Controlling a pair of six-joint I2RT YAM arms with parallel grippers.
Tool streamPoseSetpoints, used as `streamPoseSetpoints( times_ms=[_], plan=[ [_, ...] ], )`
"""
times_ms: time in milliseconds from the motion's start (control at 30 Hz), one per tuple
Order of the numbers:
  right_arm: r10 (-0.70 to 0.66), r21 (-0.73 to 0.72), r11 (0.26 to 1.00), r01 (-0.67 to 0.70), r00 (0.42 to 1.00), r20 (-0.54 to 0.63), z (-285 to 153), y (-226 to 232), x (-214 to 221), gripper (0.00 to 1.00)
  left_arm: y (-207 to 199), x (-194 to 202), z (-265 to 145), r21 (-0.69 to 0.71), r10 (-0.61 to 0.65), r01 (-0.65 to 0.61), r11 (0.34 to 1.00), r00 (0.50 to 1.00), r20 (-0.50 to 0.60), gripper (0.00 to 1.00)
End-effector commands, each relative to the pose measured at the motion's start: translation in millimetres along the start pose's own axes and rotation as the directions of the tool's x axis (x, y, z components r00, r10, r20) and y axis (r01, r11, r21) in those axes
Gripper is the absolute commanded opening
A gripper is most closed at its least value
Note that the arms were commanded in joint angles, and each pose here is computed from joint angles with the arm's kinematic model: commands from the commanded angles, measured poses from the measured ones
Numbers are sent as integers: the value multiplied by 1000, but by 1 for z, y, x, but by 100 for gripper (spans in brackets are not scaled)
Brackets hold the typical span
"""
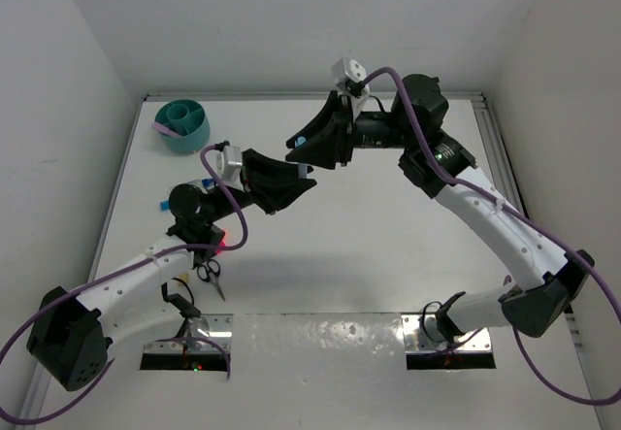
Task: Sort the stationery into containers
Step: Close the pen cap on the pen.
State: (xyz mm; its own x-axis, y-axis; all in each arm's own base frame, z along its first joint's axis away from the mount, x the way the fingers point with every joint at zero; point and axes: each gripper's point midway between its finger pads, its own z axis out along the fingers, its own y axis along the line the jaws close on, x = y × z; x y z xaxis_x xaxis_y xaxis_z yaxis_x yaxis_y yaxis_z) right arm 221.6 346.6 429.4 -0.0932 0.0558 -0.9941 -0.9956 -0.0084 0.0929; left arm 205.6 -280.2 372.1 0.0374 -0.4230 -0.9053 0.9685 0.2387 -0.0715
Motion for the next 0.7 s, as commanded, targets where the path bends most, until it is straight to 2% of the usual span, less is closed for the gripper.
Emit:
streamPoseSetpoints(
  times_ms=[0,33,167,267,433,467,667],
  plan=[
    [-42,-9,999,42,999,34,-4,7,-12,4,-15,-21,1,48,57,-61,997,996,68,0],
    [-43,-7,999,43,999,32,-5,7,-10,0,-16,-23,1,53,61,-65,996,995,75,0],
    [-39,-26,999,40,999,16,-8,12,5,0,-28,-38,0,111,92,-106,988,988,123,0],
    [19,-12,1000,-19,1000,-24,-7,6,37,0,-43,-50,2,174,144,-172,970,976,162,0],
    [123,15,992,-122,991,-43,-5,1,83,0,-41,-61,4,164,130,-162,973,973,192,0],
    [159,22,987,-157,985,-62,-5,2,104,0,-42,-63,5,169,129,-163,972,972,197,0],
    [231,55,972,-228,971,-56,-2,2,147,0,-47,-85,7,170,120,-170,971,956,266,0]
  ],
)
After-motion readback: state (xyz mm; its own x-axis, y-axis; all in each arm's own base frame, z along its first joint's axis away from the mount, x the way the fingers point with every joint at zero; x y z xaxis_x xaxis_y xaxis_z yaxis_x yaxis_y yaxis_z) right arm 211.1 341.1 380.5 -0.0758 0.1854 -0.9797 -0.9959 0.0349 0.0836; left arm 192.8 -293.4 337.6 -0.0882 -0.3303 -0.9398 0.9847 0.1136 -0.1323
